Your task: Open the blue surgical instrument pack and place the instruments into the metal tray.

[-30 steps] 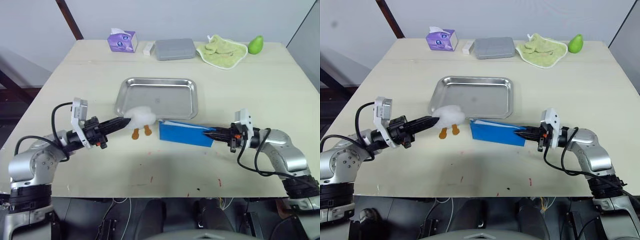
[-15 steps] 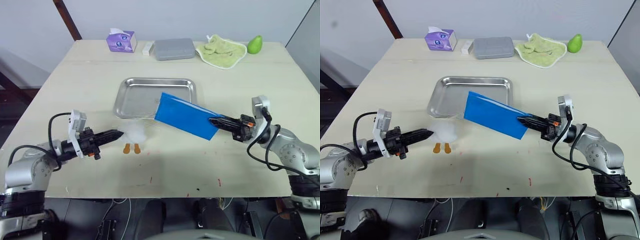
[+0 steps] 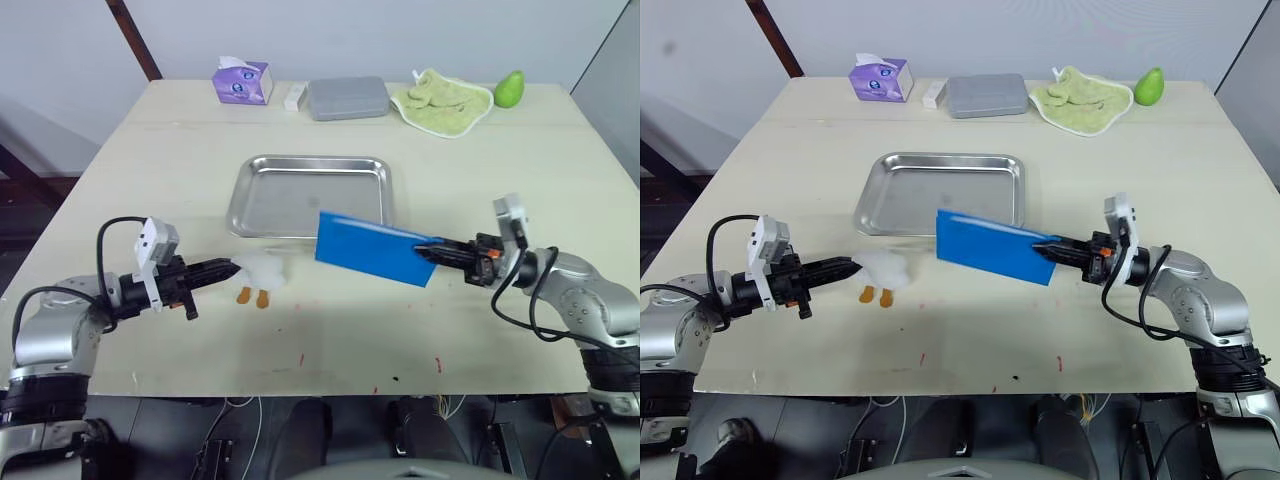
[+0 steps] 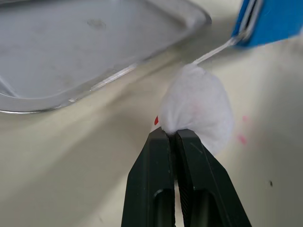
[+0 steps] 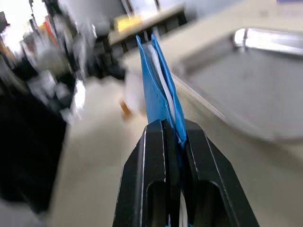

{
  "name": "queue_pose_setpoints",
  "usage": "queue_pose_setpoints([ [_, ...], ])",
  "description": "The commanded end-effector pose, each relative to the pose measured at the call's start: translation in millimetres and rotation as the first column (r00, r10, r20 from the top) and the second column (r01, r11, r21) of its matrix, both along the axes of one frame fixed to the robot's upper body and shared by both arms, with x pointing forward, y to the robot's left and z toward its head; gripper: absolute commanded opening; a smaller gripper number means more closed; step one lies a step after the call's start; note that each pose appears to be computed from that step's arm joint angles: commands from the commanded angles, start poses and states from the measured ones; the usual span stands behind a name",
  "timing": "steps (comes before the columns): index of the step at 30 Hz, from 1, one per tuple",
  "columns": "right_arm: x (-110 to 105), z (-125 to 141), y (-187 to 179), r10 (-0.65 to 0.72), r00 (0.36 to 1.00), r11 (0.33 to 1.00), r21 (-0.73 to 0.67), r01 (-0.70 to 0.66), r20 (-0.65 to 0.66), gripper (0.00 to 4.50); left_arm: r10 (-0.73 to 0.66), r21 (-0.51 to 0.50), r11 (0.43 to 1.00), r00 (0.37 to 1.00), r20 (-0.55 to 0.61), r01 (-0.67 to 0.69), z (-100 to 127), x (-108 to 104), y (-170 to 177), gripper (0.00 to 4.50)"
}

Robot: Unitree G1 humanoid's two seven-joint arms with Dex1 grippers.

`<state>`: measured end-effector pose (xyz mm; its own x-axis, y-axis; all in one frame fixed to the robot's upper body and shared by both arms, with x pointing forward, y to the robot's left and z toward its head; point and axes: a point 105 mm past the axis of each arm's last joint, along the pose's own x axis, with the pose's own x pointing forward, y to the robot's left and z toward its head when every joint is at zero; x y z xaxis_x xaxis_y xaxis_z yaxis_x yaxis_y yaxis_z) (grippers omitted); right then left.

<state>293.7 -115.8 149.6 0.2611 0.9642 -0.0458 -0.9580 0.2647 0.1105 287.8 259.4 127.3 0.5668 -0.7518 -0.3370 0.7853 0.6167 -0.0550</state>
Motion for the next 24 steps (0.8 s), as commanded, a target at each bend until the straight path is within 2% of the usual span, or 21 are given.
queue_pose_setpoints([
  [1, 5, -3, 0, -0.004, 0.994, 0.997, -0.081, 0.012, 0.105, 0.0, -0.015, 0.033, 0.999, 0.998, -0.056, 0.017, 0, -2, 3, 0.06],
  [8, 4, -12, 7, 0.067, 0.982, 0.984, -0.177, -0.035, 0.177, 0.0, -0.022, 0.04, 0.999, 0.997, -0.076, 0.025, -3, -7, 11, 0.06],
  [11, 3, -14, 9, 0.079, 0.98, 0.981, -0.186, -0.045, 0.184, 0.0, -0.024, 0.02, 0.999, 0.998, -0.059, 0.025, 4, -12, 19, 0.96],
  [13, 3, -15, 9, 0.087, 0.978, 0.98, -0.194, -0.049, 0.191, 0.0, -0.027, 0.013, 1.0, 0.999, -0.039, 0.028, 10, -14, 23, 1.93],
  [16, 2, -15, 9, 0.091, 0.975, 0.98, -0.193, -0.052, 0.201, 0.0, -0.056, -0.062, 0.996, 0.997, 0.047, 0.059, 34, -15, 18, 3.45],
  [17, 1, -16, 9, 0.098, 0.974, 0.978, -0.199, -0.057, 0.205, 0.0, -0.08, -0.077, 0.993, 0.995, 0.066, 0.085, 42, -16, 14, 3.79],
  [21, -2, -16, 9, 0.132, 0.971, 0.973, -0.213, -0.088, 0.201, 0.0, -0.189, -0.139, 0.971, 0.98, 0.063, 0.196, 61, -18, -12, 3.79],
  [24, -1, -15, 10, 0.145, 0.969, 0.97, -0.221, -0.099, 0.202, 0.0, -0.234, -0.142, 0.959, 0.968, 0.092, 0.245, 65, -10, -33, 3.79],
])
